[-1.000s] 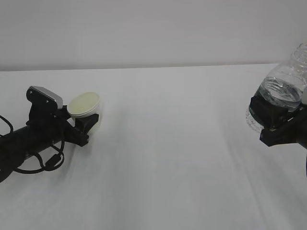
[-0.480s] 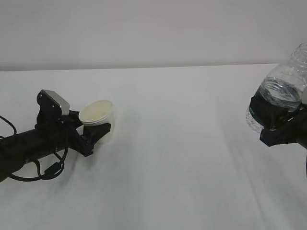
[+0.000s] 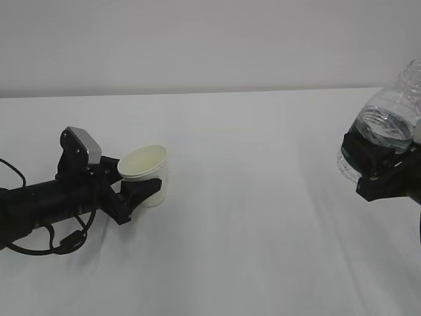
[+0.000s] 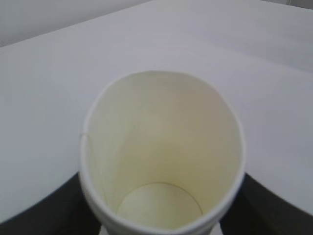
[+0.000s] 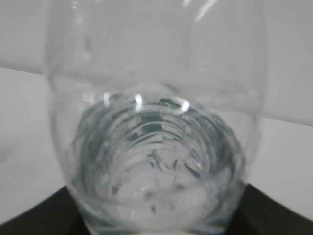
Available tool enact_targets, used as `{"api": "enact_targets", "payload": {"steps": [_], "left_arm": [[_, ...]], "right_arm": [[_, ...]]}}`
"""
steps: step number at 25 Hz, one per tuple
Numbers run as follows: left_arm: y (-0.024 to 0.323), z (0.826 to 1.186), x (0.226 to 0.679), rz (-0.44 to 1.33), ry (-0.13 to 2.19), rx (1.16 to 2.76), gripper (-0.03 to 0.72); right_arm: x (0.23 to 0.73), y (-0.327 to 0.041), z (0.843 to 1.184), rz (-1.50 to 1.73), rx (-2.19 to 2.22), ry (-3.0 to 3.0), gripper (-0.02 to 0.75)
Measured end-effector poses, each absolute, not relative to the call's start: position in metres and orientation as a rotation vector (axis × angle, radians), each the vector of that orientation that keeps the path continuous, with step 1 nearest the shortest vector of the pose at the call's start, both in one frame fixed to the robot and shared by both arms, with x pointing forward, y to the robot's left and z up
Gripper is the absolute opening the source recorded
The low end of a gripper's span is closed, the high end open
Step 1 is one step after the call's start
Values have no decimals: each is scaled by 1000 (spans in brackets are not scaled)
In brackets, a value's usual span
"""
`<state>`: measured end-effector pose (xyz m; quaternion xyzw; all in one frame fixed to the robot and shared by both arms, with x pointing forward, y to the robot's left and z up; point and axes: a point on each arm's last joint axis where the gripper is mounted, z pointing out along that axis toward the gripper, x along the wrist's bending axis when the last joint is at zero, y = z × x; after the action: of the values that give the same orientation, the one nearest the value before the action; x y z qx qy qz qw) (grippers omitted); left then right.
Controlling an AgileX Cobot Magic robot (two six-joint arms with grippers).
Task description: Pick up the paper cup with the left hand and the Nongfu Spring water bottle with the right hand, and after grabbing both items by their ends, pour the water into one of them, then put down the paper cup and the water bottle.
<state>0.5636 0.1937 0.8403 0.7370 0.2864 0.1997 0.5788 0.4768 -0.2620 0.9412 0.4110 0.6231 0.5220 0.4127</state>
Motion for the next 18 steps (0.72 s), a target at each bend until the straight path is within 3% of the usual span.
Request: {"api": "enact_targets", "payload": {"steps": [18], "left_arm": [[145, 850, 544, 364, 518, 1753, 463]], "right_arm": [[476, -261, 938, 1297, 1041, 1602, 417]]}}
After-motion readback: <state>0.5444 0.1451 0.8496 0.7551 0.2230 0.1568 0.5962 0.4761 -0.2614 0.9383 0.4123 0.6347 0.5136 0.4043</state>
